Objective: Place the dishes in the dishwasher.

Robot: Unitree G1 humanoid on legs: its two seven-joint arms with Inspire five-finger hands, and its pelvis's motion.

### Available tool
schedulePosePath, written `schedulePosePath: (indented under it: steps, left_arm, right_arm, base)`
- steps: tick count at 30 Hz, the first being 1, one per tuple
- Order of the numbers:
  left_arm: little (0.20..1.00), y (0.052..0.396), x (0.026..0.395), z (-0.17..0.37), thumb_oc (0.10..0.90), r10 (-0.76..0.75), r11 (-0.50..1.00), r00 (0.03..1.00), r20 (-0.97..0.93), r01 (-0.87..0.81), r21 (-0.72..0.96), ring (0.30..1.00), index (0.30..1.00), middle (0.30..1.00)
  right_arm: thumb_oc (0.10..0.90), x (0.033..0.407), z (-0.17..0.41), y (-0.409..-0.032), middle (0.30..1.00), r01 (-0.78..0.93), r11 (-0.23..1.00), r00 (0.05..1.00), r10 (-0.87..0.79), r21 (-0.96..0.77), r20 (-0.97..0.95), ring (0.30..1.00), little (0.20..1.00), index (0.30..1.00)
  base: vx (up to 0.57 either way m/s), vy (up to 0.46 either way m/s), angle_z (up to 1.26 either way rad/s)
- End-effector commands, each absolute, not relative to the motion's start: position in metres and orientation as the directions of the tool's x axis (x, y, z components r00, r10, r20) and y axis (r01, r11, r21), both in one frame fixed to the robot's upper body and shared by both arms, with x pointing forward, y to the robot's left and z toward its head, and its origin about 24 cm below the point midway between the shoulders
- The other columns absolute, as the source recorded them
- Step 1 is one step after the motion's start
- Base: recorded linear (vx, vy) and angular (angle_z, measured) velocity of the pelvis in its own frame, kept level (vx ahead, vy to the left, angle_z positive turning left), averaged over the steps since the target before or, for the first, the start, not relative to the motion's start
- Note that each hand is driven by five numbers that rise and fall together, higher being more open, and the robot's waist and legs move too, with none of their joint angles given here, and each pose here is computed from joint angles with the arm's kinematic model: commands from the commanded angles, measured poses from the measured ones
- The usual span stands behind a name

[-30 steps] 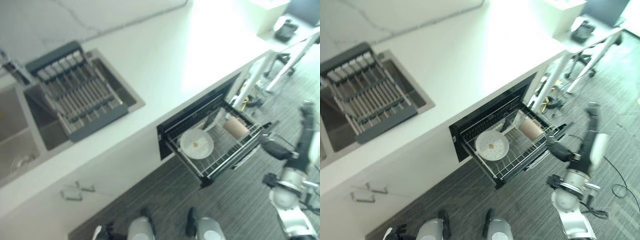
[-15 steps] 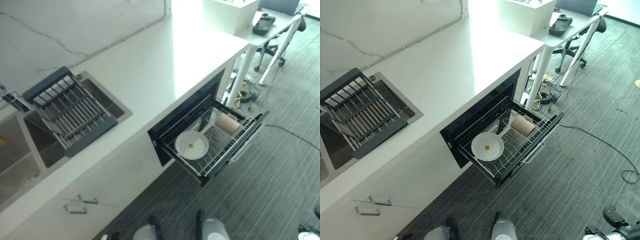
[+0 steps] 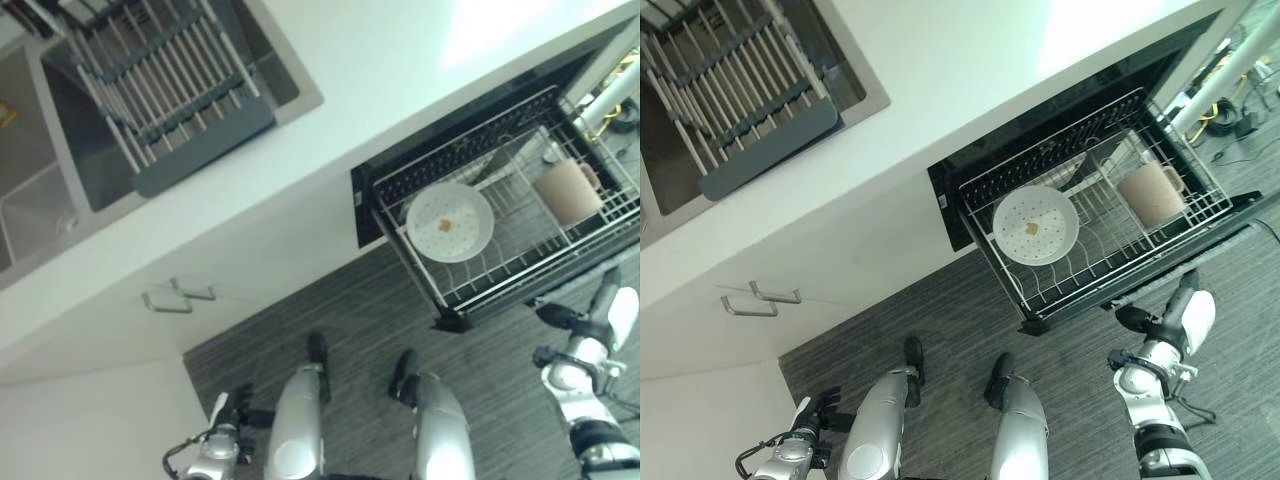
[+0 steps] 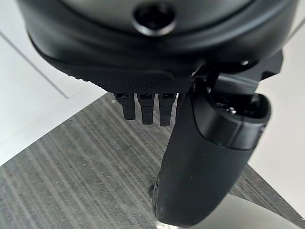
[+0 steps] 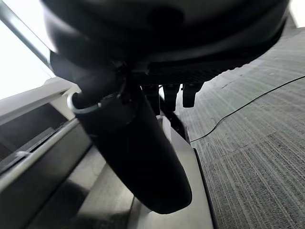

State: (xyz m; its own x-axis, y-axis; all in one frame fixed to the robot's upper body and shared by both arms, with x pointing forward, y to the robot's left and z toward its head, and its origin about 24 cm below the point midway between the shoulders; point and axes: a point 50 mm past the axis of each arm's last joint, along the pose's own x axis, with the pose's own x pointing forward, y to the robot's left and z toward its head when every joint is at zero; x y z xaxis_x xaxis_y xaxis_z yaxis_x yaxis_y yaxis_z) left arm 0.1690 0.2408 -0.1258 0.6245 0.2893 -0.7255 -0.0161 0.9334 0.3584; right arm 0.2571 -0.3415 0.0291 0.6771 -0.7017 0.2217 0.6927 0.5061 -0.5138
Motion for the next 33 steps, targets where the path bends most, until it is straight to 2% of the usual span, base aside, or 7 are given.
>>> schedulePosePath:
  steps: [1,8,15,24,33]
  left_arm:
    - [0.9,0.27,0.158,-0.12,0.8,0.366,0.909,0.606,-0.707,-0.071,0.41,0.9,0.9,0.9]
    - [0.9,0.267,0.156,-0.121,0.8,0.327,0.919,0.624,-0.71,-0.034,0.394,0.9,0.9,0.9]
    - [0.9,0.266,0.165,-0.116,0.8,0.294,0.919,0.664,-0.688,-0.001,0.393,0.9,0.9,0.9]
    - [0.9,0.266,0.158,-0.118,0.8,0.27,0.922,0.655,-0.706,0.036,0.386,0.9,0.9,0.9]
    - [0.9,0.27,0.163,-0.111,0.8,0.257,0.914,0.684,-0.682,0.058,0.403,0.9,0.9,0.9]
  right_arm:
    - [0.8,0.27,0.083,-0.358,0.9,0.746,0.472,0.661,-0.615,-0.47,0.43,0.9,0.9,0.9]
    - [0.8,0.3,0.138,-0.343,0.9,0.745,0.573,0.65,-0.508,-0.342,0.565,0.9,0.9,0.9]
    - [0.8,0.323,0.191,-0.315,0.9,0.698,0.629,0.64,-0.336,-0.341,0.691,0.9,0.9,0.9]
    - [0.8,0.341,0.262,-0.283,0.9,0.689,0.64,0.561,-0.174,-0.34,0.809,0.9,0.9,0.9]
    - [0.8,0.349,0.328,-0.256,0.9,0.723,0.571,0.486,-0.021,-0.389,0.873,0.9,0.9,0.9]
  base:
    - [-0.04,0.043,0.14]
    - [-0.02,0.044,0.08]
    - [0.02,0.026,0.05]
    - [0.06,0.043,0.09]
    - [0.04,0.074,0.18]
